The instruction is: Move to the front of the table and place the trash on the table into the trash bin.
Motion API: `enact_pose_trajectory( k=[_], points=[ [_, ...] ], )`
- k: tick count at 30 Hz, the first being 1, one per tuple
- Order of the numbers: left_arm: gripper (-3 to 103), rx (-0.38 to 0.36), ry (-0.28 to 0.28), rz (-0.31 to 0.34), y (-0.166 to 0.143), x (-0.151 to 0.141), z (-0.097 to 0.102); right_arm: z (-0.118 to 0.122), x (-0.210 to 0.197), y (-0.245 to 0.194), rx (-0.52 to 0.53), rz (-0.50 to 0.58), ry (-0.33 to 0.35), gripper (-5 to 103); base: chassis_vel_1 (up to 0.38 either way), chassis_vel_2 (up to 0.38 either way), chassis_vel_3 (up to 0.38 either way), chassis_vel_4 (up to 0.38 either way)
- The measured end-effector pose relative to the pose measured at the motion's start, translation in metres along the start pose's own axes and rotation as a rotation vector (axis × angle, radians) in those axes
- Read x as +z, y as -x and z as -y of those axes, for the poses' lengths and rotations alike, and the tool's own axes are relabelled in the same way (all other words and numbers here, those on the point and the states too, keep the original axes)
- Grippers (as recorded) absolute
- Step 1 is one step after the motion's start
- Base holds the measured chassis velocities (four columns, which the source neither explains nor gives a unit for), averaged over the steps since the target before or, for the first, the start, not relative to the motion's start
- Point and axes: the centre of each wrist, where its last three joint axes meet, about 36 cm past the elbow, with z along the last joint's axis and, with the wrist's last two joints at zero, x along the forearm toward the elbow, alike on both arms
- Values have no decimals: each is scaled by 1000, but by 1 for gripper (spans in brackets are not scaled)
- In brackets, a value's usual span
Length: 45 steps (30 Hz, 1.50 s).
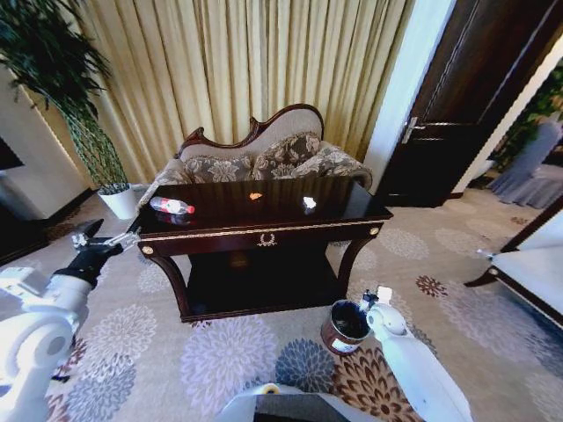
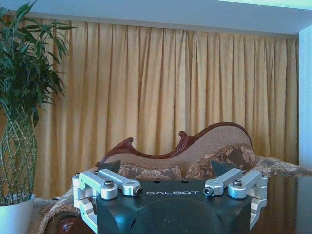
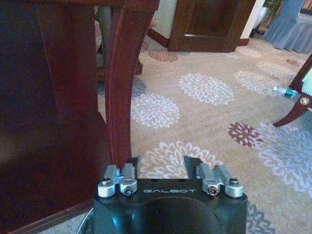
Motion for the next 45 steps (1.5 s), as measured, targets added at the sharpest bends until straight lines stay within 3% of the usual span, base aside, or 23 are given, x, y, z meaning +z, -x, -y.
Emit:
enact_pose_trajectory(
  k=[1,2,4,6,7,10,12,14,19,28,45],
  points=[
    [100,0,0,0,0,0,0,0,0,0,0,0,0,47,0,0,0,0],
    [100,0,0,0,0,0,0,0,-5,-6,-11,35,8,58,0,0,0,0],
    [100,0,0,0,0,0,0,0,-12,-13,-32,74,17,63,0,0,0,0],
    [100,-2,2,0,-1,-1,0,-4,-38,-43,-115,208,34,74,0,0,0,0],
    [100,-2,2,0,-1,-1,0,-4,-38,-43,-115,208,34,74,0,0,0,0],
    [100,-4,2,1,-1,-1,-1,-12,-89,-106,-237,414,49,90,0,0,0,0],
    [100,-4,2,0,-2,-1,0,-13,-100,-123,-267,458,56,90,0,0,0,0],
    [100,-6,3,-1,-3,0,0,-11,-117,-153,-313,545,55,99,0,0,0,0],
    [100,-5,2,-3,-3,3,4,-6,-124,-179,-363,653,26,100,0,0,0,0],
    [100,3,4,2,-2,2,7,-5,-128,-199,-436,712,7,100,0,0,0,0],
    [100,3,7,0,0,2,7,-8,-123,-201,-459,683,-7,100,-76,97,92,-86]
  ],
)
